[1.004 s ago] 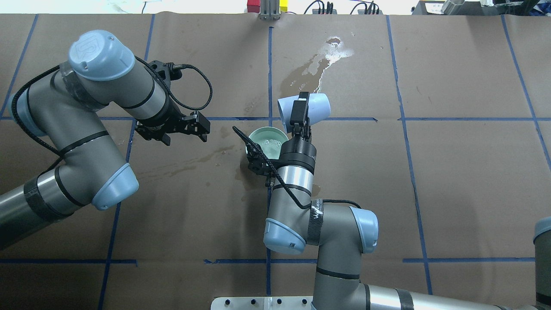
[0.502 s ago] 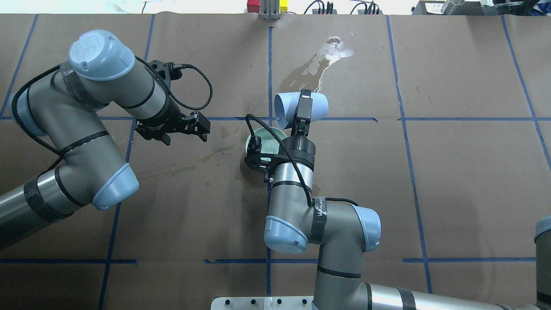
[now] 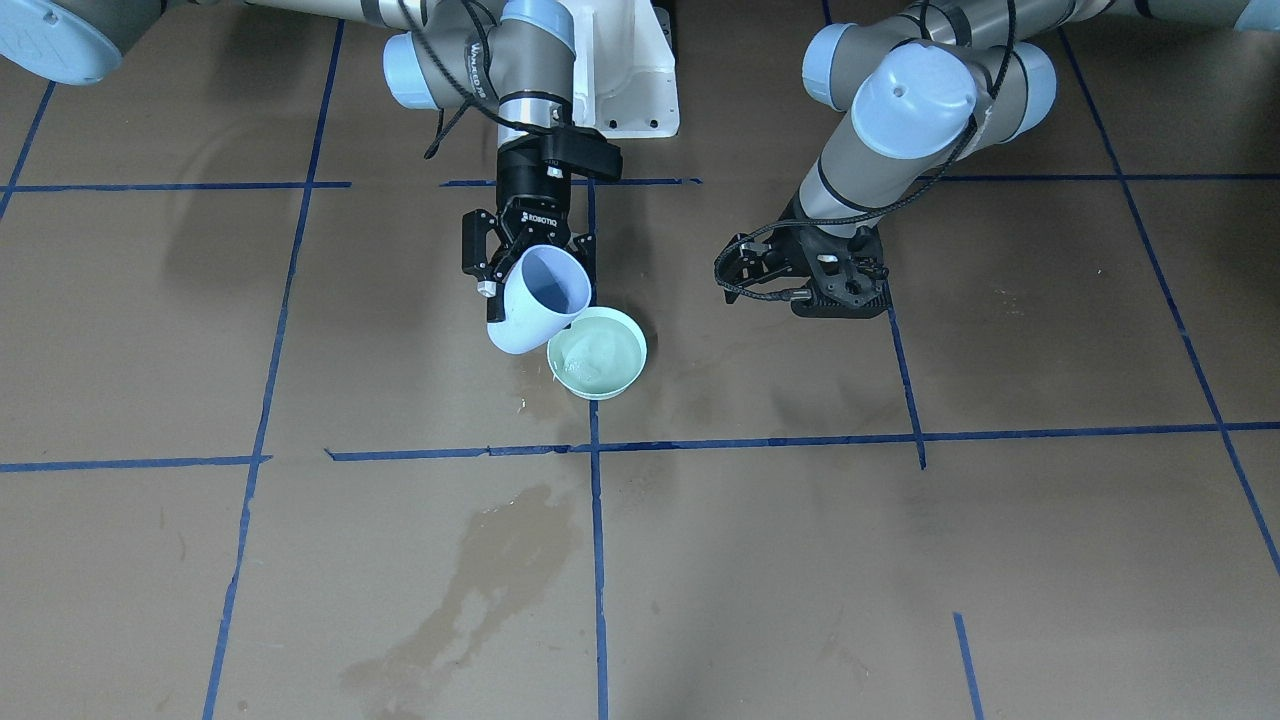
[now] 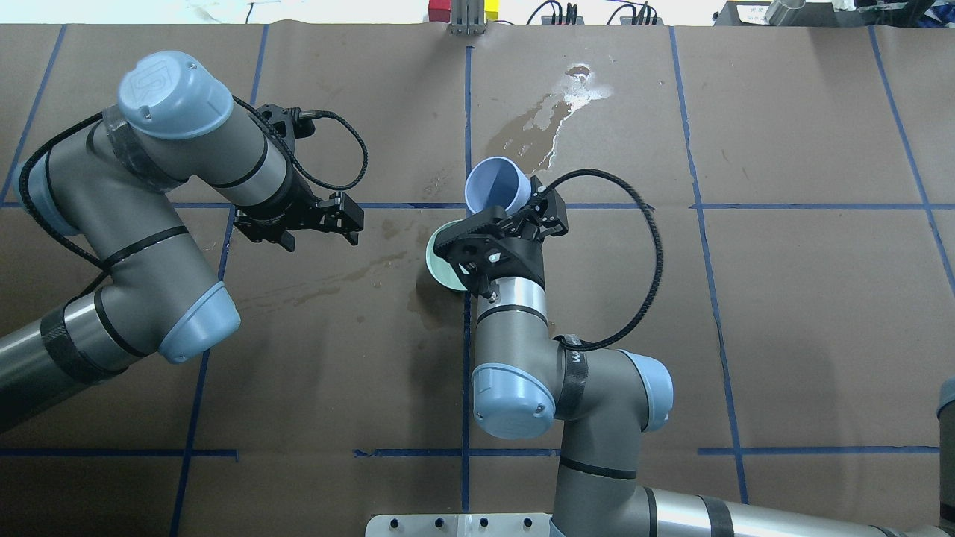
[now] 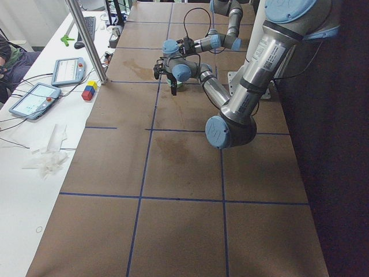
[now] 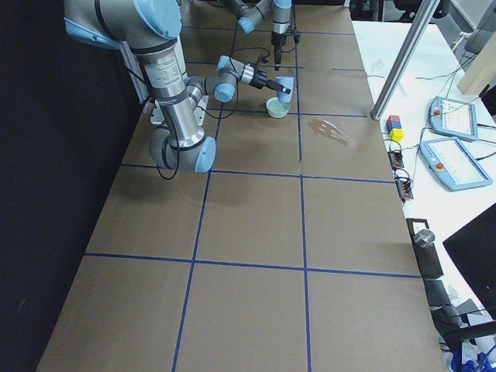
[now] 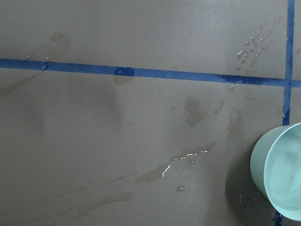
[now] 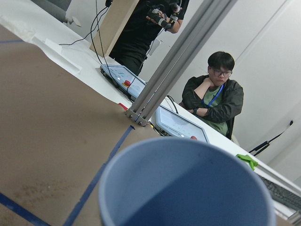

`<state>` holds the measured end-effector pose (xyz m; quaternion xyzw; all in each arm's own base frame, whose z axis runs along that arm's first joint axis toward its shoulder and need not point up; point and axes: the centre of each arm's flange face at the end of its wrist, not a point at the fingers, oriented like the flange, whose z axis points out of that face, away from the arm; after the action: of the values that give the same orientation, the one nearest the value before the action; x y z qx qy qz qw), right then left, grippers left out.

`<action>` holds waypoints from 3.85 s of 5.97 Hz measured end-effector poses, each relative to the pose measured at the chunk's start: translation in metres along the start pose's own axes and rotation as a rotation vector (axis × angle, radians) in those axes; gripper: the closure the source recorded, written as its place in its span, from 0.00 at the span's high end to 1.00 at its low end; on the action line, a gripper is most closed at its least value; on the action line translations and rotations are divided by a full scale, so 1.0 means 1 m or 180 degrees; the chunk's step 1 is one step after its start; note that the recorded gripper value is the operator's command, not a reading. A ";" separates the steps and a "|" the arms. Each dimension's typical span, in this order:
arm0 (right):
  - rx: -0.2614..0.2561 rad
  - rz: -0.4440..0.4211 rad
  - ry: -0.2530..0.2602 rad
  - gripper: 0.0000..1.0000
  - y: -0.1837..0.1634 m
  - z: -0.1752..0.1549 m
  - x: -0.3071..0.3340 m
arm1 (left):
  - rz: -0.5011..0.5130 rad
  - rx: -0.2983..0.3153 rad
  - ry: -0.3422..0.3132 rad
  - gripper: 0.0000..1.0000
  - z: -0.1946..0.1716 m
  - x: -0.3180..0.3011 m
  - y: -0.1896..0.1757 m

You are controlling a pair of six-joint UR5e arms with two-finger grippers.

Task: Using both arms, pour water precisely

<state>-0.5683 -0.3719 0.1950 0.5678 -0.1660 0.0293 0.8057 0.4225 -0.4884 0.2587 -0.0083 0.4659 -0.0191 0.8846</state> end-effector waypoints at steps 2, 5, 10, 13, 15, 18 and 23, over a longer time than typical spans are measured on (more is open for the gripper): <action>-0.0153 0.1332 -0.0285 0.00 -0.002 -0.002 0.009 | 0.0000 0.0000 0.0000 1.00 0.000 0.000 0.000; -0.0205 0.1455 -0.0222 0.00 0.034 0.010 0.076 | 0.0003 0.0002 0.0004 1.00 -0.001 0.001 0.000; -0.0122 0.1182 -0.0349 0.00 0.210 0.043 0.308 | 0.0002 0.0004 0.0009 1.00 -0.001 0.002 0.000; -0.0056 0.1033 -0.0403 0.02 0.294 0.069 0.385 | -0.0025 0.0002 0.0011 1.00 -0.001 0.002 0.001; -0.0110 0.0961 -0.0363 0.15 0.314 0.076 0.393 | -0.0037 0.0001 0.0011 1.00 -0.001 0.002 0.001; -0.0155 0.0913 -0.0325 0.99 0.328 0.079 0.399 | -0.0039 0.0001 0.0010 1.00 -0.001 0.002 0.001; -0.0085 0.1036 -0.0394 1.00 0.327 0.076 0.400 | -0.0041 0.0004 0.0012 1.00 -0.002 0.002 0.001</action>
<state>-0.2855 -0.3827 0.6339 0.5233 -0.3054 0.1221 0.7861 0.4222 -0.4879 0.2562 -0.0107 0.4675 -0.0251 0.8836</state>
